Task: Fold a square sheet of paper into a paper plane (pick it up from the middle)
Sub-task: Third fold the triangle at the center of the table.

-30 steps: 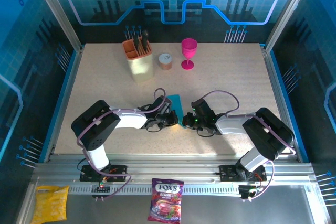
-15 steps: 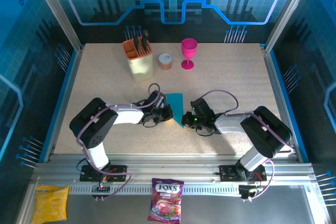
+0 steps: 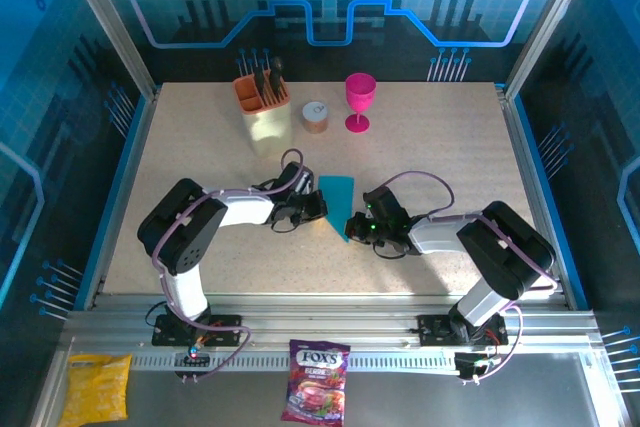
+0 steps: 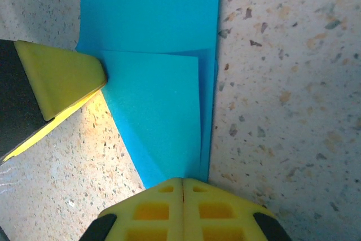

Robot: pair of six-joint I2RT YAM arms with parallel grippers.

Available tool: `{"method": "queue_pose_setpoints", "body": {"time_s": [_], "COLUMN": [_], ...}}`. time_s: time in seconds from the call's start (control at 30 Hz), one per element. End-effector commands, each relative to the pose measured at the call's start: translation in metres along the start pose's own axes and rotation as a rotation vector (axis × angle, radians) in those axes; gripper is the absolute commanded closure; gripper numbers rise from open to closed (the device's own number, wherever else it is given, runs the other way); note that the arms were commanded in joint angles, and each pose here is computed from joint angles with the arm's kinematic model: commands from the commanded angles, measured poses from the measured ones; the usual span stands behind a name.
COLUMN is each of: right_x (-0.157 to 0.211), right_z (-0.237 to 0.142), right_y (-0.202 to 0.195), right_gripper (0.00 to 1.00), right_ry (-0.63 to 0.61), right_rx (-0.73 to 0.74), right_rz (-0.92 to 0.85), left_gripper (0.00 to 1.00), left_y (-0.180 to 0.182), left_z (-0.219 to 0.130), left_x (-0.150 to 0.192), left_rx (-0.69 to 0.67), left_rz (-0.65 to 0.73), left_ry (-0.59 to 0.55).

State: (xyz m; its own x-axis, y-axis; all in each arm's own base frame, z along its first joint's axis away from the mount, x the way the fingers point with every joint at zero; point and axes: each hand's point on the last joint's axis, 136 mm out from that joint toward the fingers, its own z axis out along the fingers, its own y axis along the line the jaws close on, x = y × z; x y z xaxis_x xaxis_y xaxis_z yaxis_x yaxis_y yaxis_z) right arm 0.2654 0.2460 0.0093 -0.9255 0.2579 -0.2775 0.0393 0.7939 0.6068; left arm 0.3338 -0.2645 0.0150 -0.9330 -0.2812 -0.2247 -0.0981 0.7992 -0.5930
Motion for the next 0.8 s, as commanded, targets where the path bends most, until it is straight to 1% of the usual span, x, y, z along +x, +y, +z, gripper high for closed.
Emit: {"method": "queue_pose_setpoints", "body": {"time_s": [0.0, 0.53, 0.77], "right_x": [0.052, 0.055, 0.055], "right_z": [-0.004, -0.005, -0.005], "right_y": [-0.094, -0.100, -0.102], "right_gripper": [1.00, 1.00, 1.00], "right_ry": [0.158, 0.163, 0.167], "right_rx": [0.319, 0.328, 0.329], "right_rz": [0.065, 0.075, 0.077], "left_gripper": [0.95, 0.96, 0.96], "left_y": [0.043, 0.060, 0.076], "left_z": [0.000, -0.003, -0.007], "left_x": [-0.018, -0.051, -0.070], "left_rx": [-0.138, -0.167, -0.190], "left_rz": [-0.026, -0.054, -0.086], "left_ry": [-0.041, -0.081, -0.109]}}
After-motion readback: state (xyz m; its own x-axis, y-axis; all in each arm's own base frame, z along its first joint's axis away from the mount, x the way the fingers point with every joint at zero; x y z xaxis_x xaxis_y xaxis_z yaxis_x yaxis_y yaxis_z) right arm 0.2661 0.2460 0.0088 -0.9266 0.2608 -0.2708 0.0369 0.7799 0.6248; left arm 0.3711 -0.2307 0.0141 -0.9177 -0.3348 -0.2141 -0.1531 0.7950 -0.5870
